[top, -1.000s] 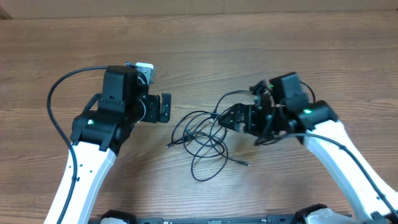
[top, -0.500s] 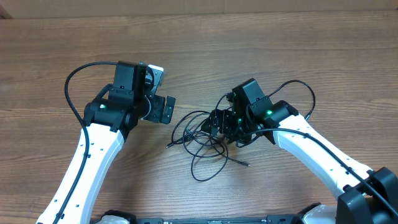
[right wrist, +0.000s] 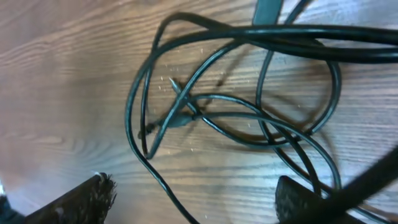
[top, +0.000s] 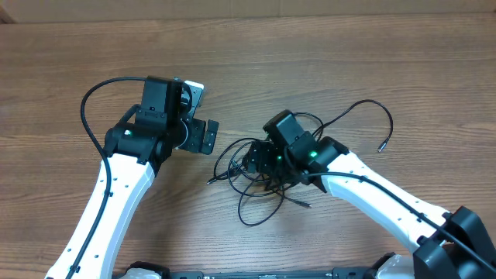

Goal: Untangle cables

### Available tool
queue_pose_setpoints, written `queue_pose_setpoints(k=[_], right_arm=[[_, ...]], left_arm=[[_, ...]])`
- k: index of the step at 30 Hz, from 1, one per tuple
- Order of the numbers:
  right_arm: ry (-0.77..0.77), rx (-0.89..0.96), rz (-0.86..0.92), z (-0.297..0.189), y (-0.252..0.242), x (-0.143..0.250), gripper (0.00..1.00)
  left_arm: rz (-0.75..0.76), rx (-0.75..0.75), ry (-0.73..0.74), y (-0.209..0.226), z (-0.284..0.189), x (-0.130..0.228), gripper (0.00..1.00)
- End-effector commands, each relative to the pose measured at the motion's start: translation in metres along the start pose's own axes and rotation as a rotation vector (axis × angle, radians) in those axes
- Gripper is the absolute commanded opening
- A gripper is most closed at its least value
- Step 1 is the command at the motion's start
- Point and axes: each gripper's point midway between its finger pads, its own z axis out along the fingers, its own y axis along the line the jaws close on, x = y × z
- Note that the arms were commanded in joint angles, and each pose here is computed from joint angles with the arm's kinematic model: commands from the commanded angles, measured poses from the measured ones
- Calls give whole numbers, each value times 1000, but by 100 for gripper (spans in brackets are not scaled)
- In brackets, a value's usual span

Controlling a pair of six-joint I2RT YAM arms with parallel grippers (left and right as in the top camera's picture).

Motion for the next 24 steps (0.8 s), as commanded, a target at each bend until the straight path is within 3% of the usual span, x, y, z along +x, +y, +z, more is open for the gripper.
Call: queue_pose_setpoints(k=[1,5,7,8,11,19,24], right_arm=[[-51,40,1,8,-2,-3,80],[-49,68,-4,20,-6,-2,76],[-24,100,3,34,-14,1,62],[-10,108,5,39,-17,3,53],[63,117,16,48,-22,16,4],[58,34,-28,17,-2,18,4],[-174,-125,-127,-72,33,-5,4]], left_arm=[[23,-13,-4,4,0,-3,100],[24,-13,-4,3,0,-3,100],[23,-13,-4,3,0,-3,100],[23,-13,-5,3,0,-3,100],[23,-13,-4,3,0,-3,100],[24,-13,-4,3,0,-3,100],[23,-13,-4,3,0,-3,100]])
